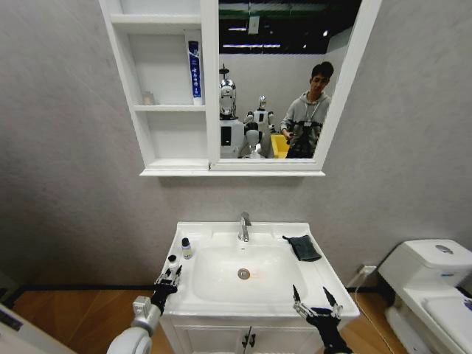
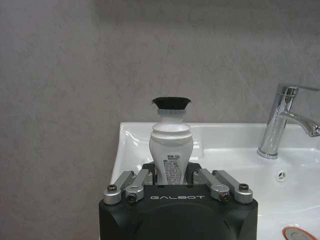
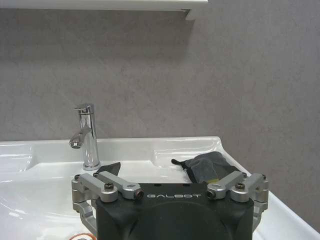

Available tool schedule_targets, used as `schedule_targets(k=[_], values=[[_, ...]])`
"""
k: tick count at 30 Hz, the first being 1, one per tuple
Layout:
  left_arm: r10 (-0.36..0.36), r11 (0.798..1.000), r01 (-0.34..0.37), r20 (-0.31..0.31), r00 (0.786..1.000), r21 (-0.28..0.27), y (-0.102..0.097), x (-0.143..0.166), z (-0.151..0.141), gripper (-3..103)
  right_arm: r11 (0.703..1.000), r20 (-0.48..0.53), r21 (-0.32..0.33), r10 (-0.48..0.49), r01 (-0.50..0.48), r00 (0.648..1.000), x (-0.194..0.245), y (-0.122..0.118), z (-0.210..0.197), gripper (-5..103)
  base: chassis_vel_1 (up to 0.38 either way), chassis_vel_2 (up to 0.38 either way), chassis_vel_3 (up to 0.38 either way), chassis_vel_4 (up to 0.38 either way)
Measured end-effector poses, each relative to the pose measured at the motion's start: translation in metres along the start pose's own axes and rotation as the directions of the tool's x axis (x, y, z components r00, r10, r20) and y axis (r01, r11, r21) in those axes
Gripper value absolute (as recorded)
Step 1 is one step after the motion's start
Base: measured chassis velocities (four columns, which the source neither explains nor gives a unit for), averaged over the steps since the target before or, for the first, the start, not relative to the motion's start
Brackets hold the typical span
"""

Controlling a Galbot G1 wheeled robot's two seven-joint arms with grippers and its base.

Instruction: Move facial cleanser and shampoo from washbasin to cabinet, then wipe washbasin with towel.

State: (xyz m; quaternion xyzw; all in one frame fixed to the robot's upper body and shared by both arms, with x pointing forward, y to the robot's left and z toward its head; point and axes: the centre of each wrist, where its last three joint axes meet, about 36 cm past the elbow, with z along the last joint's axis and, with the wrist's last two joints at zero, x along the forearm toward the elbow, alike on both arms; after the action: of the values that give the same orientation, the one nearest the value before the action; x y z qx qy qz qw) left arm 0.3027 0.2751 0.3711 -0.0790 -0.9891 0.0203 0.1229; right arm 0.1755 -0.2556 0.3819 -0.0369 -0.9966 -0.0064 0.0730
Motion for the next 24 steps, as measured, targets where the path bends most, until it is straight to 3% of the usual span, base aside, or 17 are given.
schedule_targets(k=[4, 7, 8, 10, 11, 13, 14, 16, 17, 19, 20, 24], values=[[-0.002, 1.0, 0.003, 0.031, 1.0, -0.024, 0.006, 0.009, -0.029, 30, 1.0, 0.005, -0.001, -0.004, 0.004, 1.0, -0.001, 0.001, -0.001, 100, 0.0, 0.0, 0.0, 0.0], [0.014, 0.999, -0.008, 0.108, 0.994, -0.054, 0.013, 0.019, -0.079, 30, 1.0, 0.014, 0.001, -0.008, 0.008, 1.0, -0.005, 0.0, -0.002, 100, 0.0, 0.0, 0.0, 0.0], [0.014, 0.999, -0.008, 0.108, 0.994, -0.054, 0.013, 0.019, -0.079, 30, 1.0, 0.014, 0.001, -0.008, 0.008, 1.0, -0.005, 0.0, -0.002, 100, 0.0, 0.0, 0.0, 0.0], [0.032, 0.997, -0.02, 0.17, 0.985, -0.07, 0.018, 0.024, -0.124, 30, 1.0, 0.019, -0.001, -0.008, 0.008, 1.0, -0.008, 0.001, -0.002, 100, 0.0, 0.0, 0.0, 0.0], [0.032, 0.997, -0.02, 0.17, 0.985, -0.07, 0.018, 0.024, -0.124, 30, 1.0, 0.019, -0.001, -0.008, 0.008, 1.0, -0.008, 0.001, -0.002, 100, 0.0, 0.0, 0.0, 0.0], [0.059, 0.996, -0.042, 0.212, 0.975, -0.084, 0.02, 0.025, -0.166, 30, 1.0, 0.021, -0.004, -0.011, 0.011, 1.0, -0.011, 0.002, 0.0, 100, 0.0, 0.0, 0.0, 0.0], [0.059, 0.996, -0.042, 0.212, 0.975, -0.084, 0.02, 0.025, -0.166, 30, 1.0, 0.021, -0.004, -0.011, 0.011, 1.0, -0.011, 0.002, 0.0, 100, 0.0, 0.0, 0.0, 0.0], [0.09, 0.99, -0.062, 0.229, 0.969, -0.126, 0.022, 0.021, -0.206, 30, 1.0, 0.02, -0.005, -0.014, 0.014, 1.0, -0.012, 0.004, 0.001, 100, 0.0, 0.0, 0.0, 0.0], [0.09, 0.99, -0.062, 0.229, 0.969, -0.126, 0.022, 0.021, -0.206, 30, 1.0, 0.02, -0.005, -0.014, 0.014, 1.0, -0.012, 0.004, 0.001, 100, 0.0, 0.0, 0.0, 0.0], [0.104, 0.982, -0.059, 0.253, 0.962, -0.18, 0.026, 0.015, -0.248, 30, 1.0, 0.021, -0.005, -0.014, 0.014, 1.0, -0.014, 0.004, 0.003, 100, 0.0, 0.0, 0.0, 0.0], [0.104, 0.982, -0.059, 0.253, 0.962, -0.18, 0.026, 0.015, -0.248, 30, 1.0, 0.021, -0.005, -0.014, 0.014, 1.0, -0.014, 0.004, 0.003, 100, 0.0, 0.0, 0.0, 0.0], [0.054, 0.973, 0.008, 0.261, 0.964, -0.23, 0.045, 0.001, -0.295, 30, 1.0, 0.022, -0.002, -0.012, 0.012, 1.0, -0.014, 0.003, 0.003, 100, 0.0, 0.0, 0.0, 0.0]])
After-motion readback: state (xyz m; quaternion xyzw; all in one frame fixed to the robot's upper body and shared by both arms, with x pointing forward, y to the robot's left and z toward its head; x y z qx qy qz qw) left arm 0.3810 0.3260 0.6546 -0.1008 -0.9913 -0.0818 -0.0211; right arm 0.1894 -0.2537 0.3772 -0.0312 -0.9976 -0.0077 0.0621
